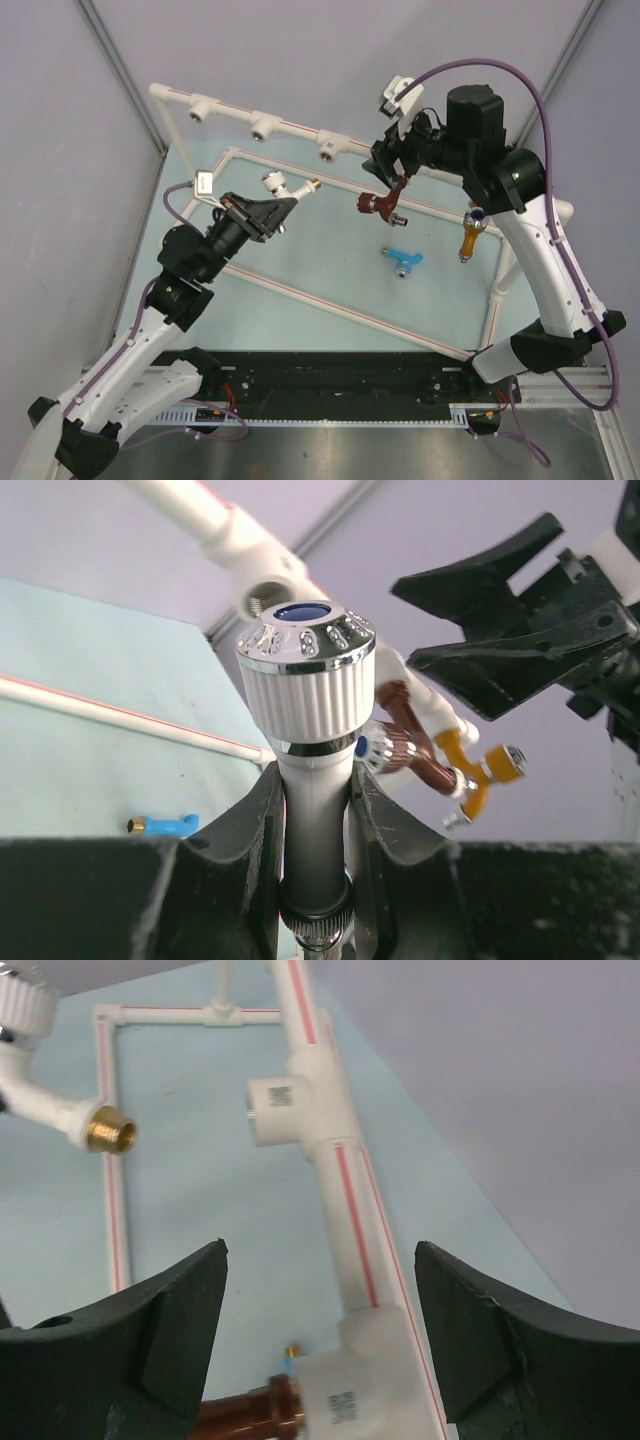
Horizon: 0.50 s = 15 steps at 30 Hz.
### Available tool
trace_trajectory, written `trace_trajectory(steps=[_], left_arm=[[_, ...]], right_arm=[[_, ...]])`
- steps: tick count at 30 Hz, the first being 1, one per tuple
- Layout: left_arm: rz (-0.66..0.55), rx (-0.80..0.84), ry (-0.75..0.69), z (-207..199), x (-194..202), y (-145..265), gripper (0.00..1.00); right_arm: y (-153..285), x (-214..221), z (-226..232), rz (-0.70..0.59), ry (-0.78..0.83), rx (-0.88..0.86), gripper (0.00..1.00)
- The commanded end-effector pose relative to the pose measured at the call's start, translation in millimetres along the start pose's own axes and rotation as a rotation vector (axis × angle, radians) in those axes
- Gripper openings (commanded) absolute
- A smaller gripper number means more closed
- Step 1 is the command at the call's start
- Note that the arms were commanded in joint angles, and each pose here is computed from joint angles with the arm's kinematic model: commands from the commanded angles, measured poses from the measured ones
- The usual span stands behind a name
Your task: Install the water faucets
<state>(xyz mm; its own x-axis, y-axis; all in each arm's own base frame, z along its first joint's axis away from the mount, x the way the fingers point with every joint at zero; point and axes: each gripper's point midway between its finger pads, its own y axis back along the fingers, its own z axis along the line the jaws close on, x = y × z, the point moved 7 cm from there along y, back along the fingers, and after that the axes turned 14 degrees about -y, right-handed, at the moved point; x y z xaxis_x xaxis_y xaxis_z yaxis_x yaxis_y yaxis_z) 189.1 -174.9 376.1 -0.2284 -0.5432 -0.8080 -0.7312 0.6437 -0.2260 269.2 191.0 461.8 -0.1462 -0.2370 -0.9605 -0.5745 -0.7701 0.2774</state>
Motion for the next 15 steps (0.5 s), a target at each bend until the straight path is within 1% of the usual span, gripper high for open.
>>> trace_trajectory(steps=[1,3,5,9,13,15], left_arm=[[-0.120,-0.127,0.137,11.8,-5.7,-3.8,0.00],[-0.128,-0.147,0.181,14.3,-3.1,-7.2,0.00],[-0.125,-0.149,0.209,14.0,0.6,-11.7,0.00],[-0.146,-0.140,0.235,10.4,0.9,-18.6,0.00],[-0.169,-0.131,0.254,6.5,-1.9,-24.8,0.00],[-0.181,-0.131,0.264,6.4,-2.3,-27.3,0.00]], right_arm=[[-4.2,-2.3,-31.4,0.042,-0.052,0.143,0.79],[-7.3,-2.3,-39.6,0.057,-0.050,0.164,0.78],[-19.2,7.5,-45.5,0.104,-0.061,0.155,0.78],[-28.4,14.9,-51.5,0.135,-0.073,0.122,0.77],[-33.6,21.6,-50.9,0.170,-0.074,0.082,0.74],[-37.3,24.7,-49.3,0.181,-0.076,0.057,0.65]])
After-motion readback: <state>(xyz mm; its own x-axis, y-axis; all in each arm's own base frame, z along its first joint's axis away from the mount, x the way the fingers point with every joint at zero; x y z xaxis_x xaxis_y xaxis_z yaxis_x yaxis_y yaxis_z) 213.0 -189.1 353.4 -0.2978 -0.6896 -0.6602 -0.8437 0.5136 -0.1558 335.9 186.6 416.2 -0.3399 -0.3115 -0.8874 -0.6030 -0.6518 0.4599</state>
